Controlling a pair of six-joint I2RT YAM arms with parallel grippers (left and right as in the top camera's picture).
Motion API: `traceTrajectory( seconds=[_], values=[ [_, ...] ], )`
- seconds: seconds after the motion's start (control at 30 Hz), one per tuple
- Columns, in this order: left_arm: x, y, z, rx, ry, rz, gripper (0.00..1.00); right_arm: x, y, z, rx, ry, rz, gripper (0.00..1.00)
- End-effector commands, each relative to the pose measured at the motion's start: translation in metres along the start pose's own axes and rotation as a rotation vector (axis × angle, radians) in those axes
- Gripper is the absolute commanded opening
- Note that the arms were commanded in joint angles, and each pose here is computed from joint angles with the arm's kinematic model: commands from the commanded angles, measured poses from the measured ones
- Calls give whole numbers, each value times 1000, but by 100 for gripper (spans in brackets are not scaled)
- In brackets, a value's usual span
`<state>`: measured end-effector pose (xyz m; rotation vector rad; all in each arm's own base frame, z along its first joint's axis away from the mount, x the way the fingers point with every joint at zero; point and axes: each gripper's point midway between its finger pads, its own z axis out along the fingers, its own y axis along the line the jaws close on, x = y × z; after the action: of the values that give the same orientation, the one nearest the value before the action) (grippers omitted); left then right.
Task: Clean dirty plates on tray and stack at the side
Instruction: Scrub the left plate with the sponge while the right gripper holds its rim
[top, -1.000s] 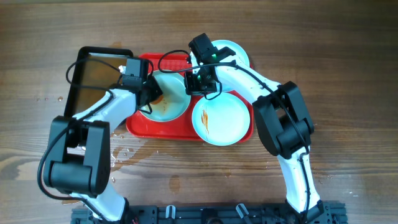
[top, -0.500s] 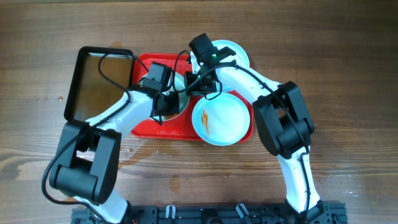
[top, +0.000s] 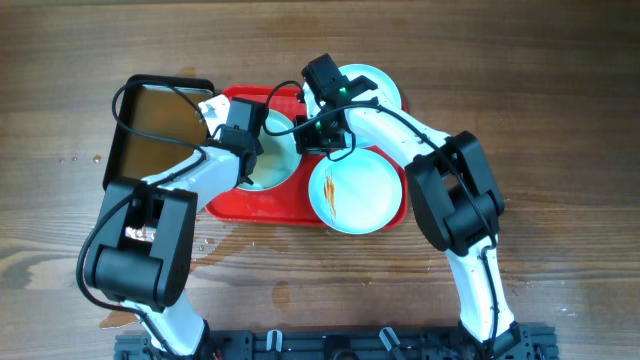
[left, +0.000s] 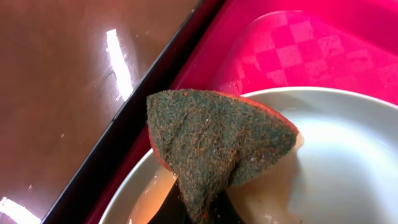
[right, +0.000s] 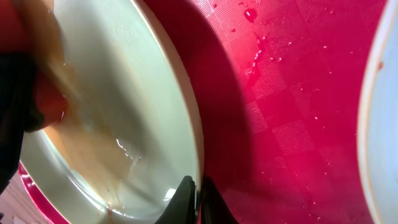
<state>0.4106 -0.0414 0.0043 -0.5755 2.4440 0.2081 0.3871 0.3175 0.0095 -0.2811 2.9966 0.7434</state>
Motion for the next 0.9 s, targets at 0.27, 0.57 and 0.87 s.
traceTrajectory(
  seconds=[0.27,0.57,0.87],
  values=[
    [152,-66,-61,672,743,214,4,8,-2,10,-12,41,-14,4],
    [136,40,-14,-28,603,58,4,9,-2,10,-11,42,-13,4],
    [82,68,2,-218,383,-7,4,9,-2,10,-12,42,-13,4]
  ],
)
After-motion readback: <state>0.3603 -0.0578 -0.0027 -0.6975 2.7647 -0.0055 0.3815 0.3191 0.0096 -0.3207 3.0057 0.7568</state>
